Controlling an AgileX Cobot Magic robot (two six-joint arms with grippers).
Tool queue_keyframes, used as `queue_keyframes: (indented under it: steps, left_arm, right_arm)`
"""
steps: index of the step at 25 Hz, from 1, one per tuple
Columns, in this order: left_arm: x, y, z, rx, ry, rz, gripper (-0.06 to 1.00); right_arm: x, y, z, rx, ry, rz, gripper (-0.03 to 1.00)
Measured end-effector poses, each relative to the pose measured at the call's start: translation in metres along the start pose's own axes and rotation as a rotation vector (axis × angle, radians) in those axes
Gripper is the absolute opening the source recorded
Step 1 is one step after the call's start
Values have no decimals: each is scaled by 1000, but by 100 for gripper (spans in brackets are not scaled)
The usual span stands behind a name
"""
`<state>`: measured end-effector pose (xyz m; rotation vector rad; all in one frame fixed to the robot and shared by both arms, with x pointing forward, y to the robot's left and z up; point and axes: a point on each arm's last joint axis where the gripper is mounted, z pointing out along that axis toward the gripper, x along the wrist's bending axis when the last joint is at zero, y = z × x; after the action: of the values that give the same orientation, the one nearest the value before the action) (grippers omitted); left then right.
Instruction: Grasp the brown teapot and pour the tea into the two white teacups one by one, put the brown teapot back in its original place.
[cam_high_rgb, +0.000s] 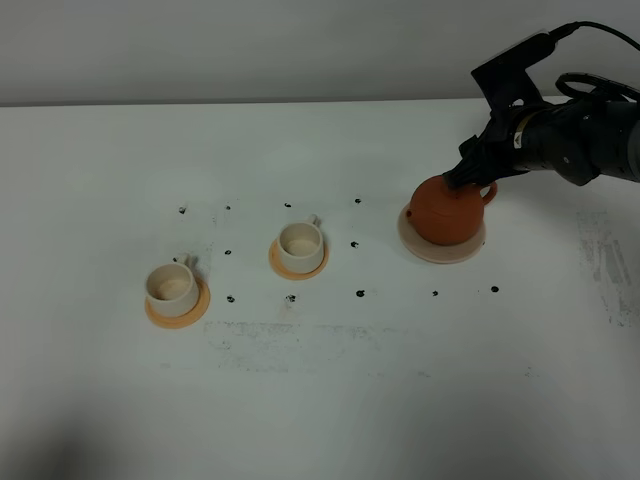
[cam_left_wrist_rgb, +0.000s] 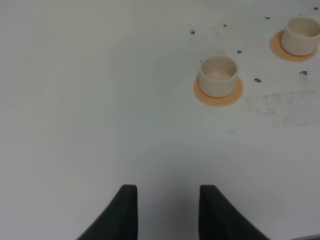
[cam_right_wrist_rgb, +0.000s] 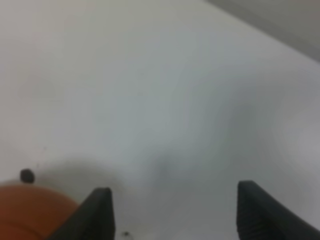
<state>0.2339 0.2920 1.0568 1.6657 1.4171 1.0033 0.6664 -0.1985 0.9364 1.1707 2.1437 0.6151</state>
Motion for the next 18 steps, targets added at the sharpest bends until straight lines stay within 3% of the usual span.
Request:
queue_keyframes:
  steps: [9, 18]
  left_arm:
    - [0, 0, 0, 0, 0, 0, 31]
    - [0, 0, 0, 0, 0, 0, 31]
  right_arm:
    - [-22, 13, -22, -117, -40, 57, 51]
    - [-37, -12, -52, -262, -48, 150, 51]
